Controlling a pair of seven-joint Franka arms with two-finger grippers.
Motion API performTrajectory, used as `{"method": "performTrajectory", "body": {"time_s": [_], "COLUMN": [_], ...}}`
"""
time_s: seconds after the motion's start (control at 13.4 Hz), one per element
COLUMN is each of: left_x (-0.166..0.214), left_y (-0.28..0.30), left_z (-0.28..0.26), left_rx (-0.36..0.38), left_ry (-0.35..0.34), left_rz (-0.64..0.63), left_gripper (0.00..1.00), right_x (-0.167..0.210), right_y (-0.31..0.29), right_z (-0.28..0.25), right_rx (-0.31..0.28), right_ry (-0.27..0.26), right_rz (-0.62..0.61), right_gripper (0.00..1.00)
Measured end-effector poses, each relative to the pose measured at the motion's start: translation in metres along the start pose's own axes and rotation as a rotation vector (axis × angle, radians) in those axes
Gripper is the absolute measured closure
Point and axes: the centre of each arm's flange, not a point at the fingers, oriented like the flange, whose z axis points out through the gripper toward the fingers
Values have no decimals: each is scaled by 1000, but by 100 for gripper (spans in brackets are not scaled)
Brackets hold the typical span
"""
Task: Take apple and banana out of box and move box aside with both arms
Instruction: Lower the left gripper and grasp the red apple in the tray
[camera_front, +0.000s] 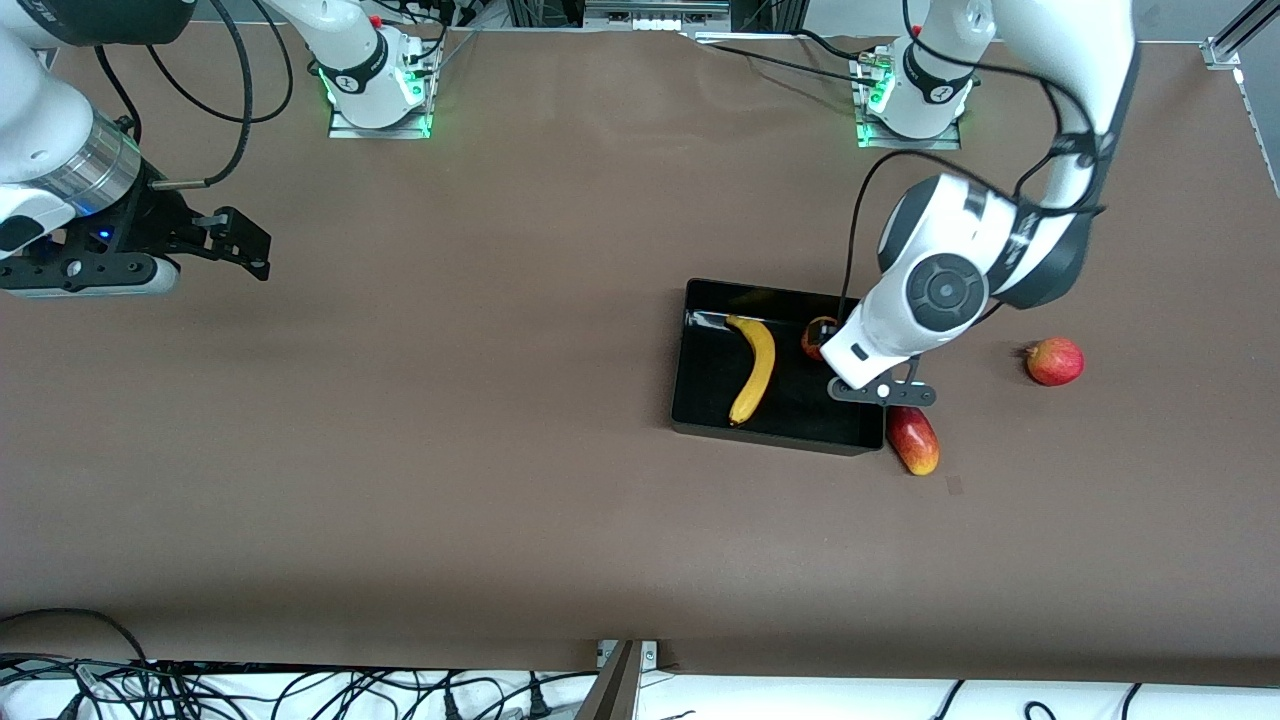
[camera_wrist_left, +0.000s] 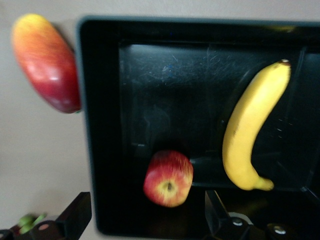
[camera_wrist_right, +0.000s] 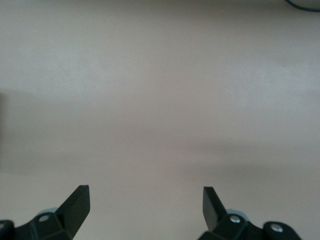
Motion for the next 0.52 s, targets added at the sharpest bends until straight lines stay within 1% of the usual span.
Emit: {"method": "performTrajectory", "body": {"time_s": [0.22, 0.52], "left_x": [-21, -38], "left_y": [17, 18], "left_z": [56, 97], "left_rx": [-7, -11], "left_ry": [36, 50], "left_rz": [24, 30], "left_gripper": [0, 0], "right_x": [0, 0], "right_y": [0, 0], "right_z": [0, 0], "right_rx": [0, 0], "right_ry": [0, 0], "right_rz": [0, 0], "right_gripper": [0, 0]}}
